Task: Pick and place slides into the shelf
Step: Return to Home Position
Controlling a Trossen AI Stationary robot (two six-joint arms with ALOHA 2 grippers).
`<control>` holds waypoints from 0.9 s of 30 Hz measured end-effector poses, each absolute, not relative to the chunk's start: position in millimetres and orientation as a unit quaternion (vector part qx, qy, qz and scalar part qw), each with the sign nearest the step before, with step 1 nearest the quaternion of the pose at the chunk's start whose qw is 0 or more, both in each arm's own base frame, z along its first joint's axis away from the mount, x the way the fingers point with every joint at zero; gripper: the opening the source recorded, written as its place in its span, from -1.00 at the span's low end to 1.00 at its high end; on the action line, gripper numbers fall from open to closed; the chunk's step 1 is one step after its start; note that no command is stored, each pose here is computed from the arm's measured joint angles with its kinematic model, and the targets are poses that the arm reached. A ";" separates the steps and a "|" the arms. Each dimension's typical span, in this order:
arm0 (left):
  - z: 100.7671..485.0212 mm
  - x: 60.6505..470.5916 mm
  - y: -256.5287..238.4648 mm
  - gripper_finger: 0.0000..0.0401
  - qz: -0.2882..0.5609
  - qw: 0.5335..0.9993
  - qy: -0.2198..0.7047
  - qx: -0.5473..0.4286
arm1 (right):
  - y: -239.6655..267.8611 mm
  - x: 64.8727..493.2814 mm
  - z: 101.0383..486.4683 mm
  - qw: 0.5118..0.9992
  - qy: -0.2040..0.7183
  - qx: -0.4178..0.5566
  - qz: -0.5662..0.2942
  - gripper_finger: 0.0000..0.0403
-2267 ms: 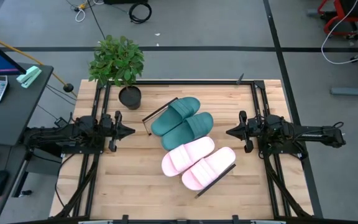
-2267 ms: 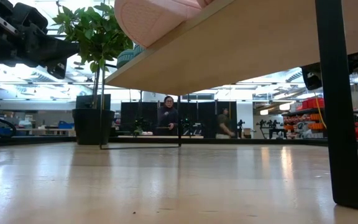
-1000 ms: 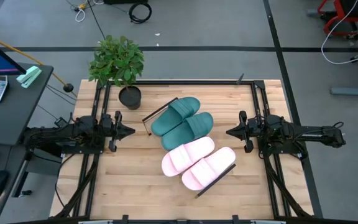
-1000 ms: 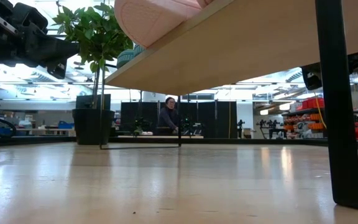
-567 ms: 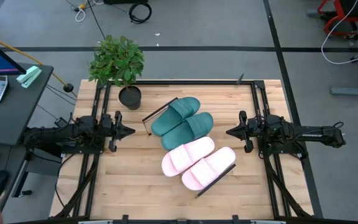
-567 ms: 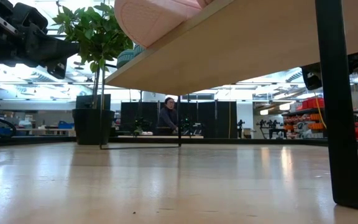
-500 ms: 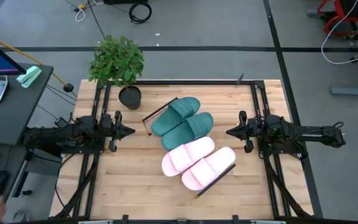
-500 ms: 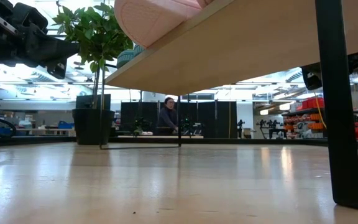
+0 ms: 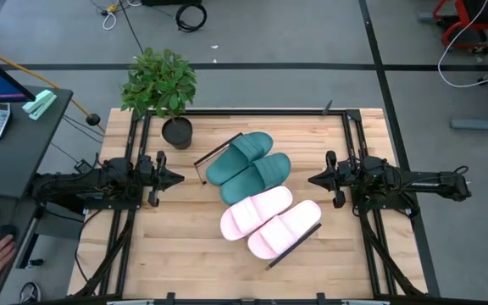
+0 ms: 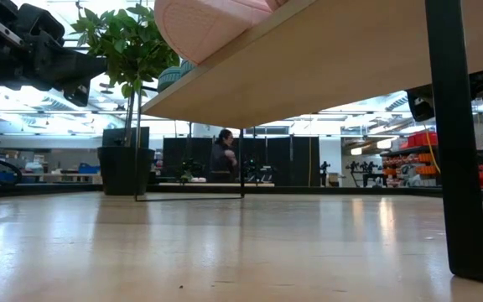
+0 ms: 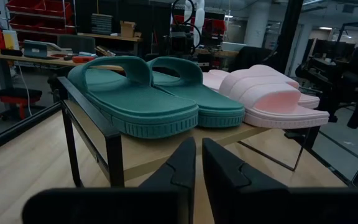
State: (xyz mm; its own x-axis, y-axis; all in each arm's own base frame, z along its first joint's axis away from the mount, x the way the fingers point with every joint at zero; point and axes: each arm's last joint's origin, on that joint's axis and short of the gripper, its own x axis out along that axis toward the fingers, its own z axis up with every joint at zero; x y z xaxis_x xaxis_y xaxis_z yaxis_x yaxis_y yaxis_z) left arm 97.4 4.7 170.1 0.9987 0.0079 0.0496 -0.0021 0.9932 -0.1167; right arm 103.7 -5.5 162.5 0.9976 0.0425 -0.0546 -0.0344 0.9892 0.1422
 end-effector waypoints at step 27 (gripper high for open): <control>170.1 97.4 4.7 -0.89 0.003 0.998 -0.025 -0.058 | -5.5 103.7 162.5 0.997 0.029 0.071 0.019 -0.91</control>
